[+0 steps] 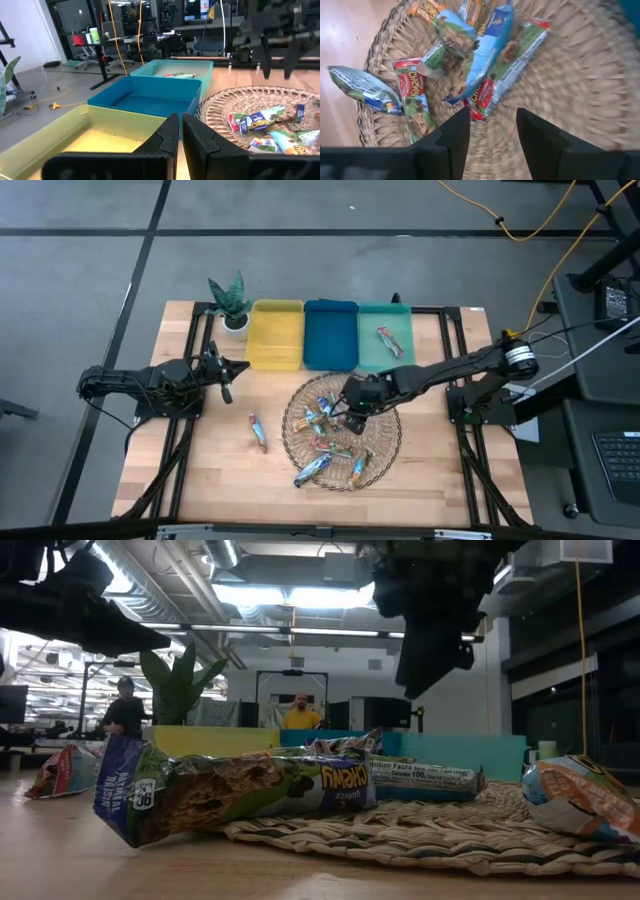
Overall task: Pick and place Granola Bars by type
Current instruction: Put the red granola bar into the green bin
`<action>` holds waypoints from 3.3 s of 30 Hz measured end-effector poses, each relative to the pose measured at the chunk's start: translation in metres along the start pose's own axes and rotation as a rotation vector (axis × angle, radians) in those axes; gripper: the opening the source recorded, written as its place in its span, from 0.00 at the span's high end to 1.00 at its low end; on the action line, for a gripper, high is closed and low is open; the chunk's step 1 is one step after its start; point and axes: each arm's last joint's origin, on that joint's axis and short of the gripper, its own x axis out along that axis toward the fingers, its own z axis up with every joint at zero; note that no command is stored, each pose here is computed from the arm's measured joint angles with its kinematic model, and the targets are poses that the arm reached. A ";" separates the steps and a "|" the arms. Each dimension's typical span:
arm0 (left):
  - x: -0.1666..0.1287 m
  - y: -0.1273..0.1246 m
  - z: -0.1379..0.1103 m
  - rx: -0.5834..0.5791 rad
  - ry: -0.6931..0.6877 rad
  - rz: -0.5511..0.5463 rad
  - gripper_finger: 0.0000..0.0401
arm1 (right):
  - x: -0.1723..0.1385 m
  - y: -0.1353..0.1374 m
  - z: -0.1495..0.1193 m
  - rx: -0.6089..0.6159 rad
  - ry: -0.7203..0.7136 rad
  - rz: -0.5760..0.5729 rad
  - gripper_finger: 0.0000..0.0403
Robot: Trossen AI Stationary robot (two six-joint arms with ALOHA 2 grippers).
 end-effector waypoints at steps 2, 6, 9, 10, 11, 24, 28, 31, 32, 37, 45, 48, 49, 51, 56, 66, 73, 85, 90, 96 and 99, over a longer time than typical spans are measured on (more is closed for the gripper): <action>0.000 0.000 0.000 -0.026 0.000 0.000 0.96 | 0.008 0.001 0.000 0.025 0.009 0.012 0.55; 0.000 0.000 0.000 -0.058 0.000 0.000 0.96 | 0.024 0.002 -0.001 0.077 0.034 -0.001 0.47; 0.000 0.000 0.000 -0.067 0.000 0.000 0.96 | 0.032 0.001 -0.002 0.114 0.049 -0.014 0.41; 0.000 0.000 0.000 -0.067 0.000 0.000 0.96 | 0.034 0.001 -0.003 0.118 0.055 -0.019 0.39; 0.000 0.000 0.000 -0.067 -0.001 0.000 0.96 | 0.036 0.000 -0.003 0.120 0.059 -0.023 0.37; 0.000 0.000 0.000 -0.067 0.000 0.000 0.96 | 0.057 0.001 -0.012 0.127 0.122 -0.061 0.34; 0.000 0.000 0.000 -0.068 -0.001 0.001 0.96 | 0.065 0.001 -0.013 0.126 0.125 -0.064 0.34; 0.000 0.000 0.000 -0.068 -0.002 0.000 0.96 | 0.073 0.001 -0.014 0.126 0.139 -0.064 0.34; 0.000 0.000 0.000 -0.068 -0.003 0.000 0.96 | 0.075 0.001 -0.014 0.125 0.144 -0.058 0.34; 0.000 0.000 0.000 -0.069 -0.003 0.000 0.96 | 0.081 0.002 -0.014 0.124 0.142 -0.044 0.40; 0.000 0.000 0.000 -0.069 -0.004 0.000 0.96 | 0.080 0.001 -0.014 0.128 0.148 -0.038 0.68; 0.000 0.000 0.000 -0.069 -0.004 0.000 0.96 | 0.080 0.001 -0.014 0.128 0.156 -0.028 0.79; 0.000 0.000 0.000 -0.068 -0.004 0.000 0.96 | 0.080 0.001 -0.014 0.128 0.160 -0.023 0.83; 0.000 0.000 0.000 -0.068 -0.004 0.000 0.96 | 0.080 0.002 -0.014 0.124 0.174 -0.008 0.89; 0.000 0.000 0.000 -0.069 -0.004 0.000 0.96 | 0.079 0.003 -0.015 0.111 0.199 0.024 0.95; 0.000 0.000 0.000 -0.068 -0.002 0.000 0.96 | 0.057 0.016 0.005 0.038 0.215 -0.013 0.96; 0.000 0.000 0.000 -0.068 -0.002 0.000 0.96 | 0.029 0.030 0.027 -0.031 0.177 -0.075 0.96; 0.000 0.000 0.000 -0.068 -0.001 0.000 0.96 | -0.020 0.051 0.061 -0.119 0.083 -0.074 0.96; 0.000 0.000 0.000 -0.068 -0.001 0.000 0.96 | -0.045 0.056 0.071 -0.161 0.054 -0.112 0.97; 0.000 0.000 0.000 -0.068 -0.001 0.000 0.96 | -0.084 0.060 0.085 -0.204 -0.026 -0.189 0.96; 0.000 0.000 0.000 -0.067 -0.001 0.000 0.96 | -0.104 0.061 0.090 -0.240 -0.059 -0.217 0.97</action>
